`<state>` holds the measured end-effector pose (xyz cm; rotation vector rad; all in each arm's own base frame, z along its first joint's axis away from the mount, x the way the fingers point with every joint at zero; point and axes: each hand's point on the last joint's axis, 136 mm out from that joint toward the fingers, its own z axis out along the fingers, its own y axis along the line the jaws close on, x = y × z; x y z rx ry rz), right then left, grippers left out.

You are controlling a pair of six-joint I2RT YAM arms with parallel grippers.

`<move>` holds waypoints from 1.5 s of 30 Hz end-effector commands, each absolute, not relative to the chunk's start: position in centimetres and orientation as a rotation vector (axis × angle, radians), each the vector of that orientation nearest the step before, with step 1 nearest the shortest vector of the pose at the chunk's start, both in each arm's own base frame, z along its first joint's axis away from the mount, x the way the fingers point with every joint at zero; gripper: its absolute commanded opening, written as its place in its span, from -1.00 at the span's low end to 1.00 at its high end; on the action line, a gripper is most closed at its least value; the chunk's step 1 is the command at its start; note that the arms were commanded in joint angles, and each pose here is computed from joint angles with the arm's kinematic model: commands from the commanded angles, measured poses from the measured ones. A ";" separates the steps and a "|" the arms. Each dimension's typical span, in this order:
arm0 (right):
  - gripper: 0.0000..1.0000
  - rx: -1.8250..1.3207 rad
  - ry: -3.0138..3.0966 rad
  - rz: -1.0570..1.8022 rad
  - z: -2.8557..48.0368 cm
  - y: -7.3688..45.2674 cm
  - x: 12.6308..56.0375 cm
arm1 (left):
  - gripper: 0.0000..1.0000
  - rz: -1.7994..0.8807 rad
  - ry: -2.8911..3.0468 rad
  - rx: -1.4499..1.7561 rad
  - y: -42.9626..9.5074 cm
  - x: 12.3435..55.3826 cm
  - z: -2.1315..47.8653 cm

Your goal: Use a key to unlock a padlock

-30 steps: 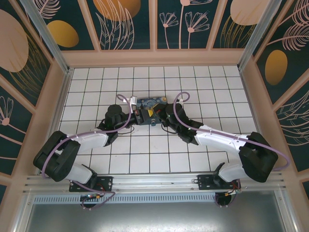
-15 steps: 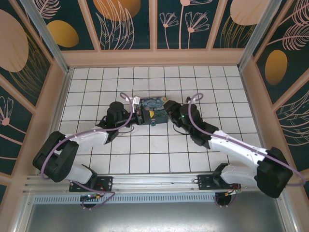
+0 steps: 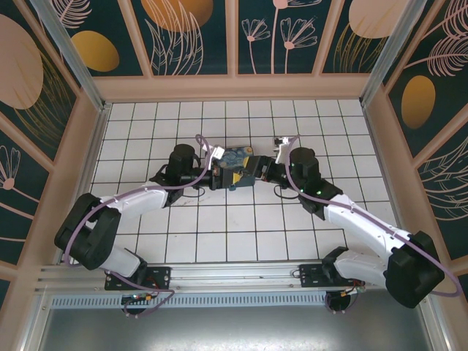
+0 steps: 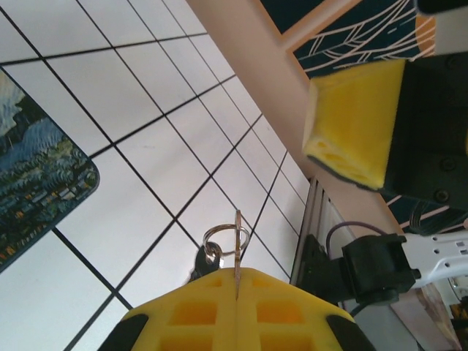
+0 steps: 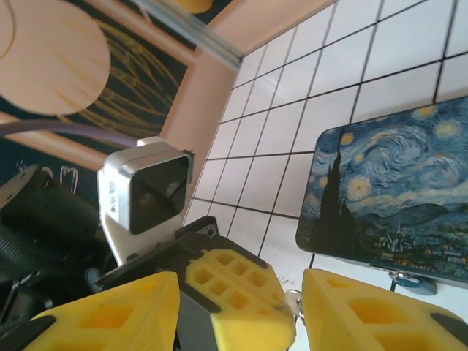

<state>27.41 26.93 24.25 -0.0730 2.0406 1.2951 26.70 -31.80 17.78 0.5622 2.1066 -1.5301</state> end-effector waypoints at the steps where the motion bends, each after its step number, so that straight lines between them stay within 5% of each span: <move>1: -0.06 -0.215 1.985 1.327 24.7 27.1 26.7 | -1.00 -1.555 2.089 0.635 -32.1 26.3 18.3; 22: -0.13 -0.243 2.069 1.417 20.3 28.6 26.7 | -1.00 -1.580 2.070 0.630 -32.3 26.4 18.8; 45: -0.61 -0.274 2.059 1.498 19.5 29.2 25.7 | -1.00 -1.592 2.073 0.627 -32.4 26.5 18.7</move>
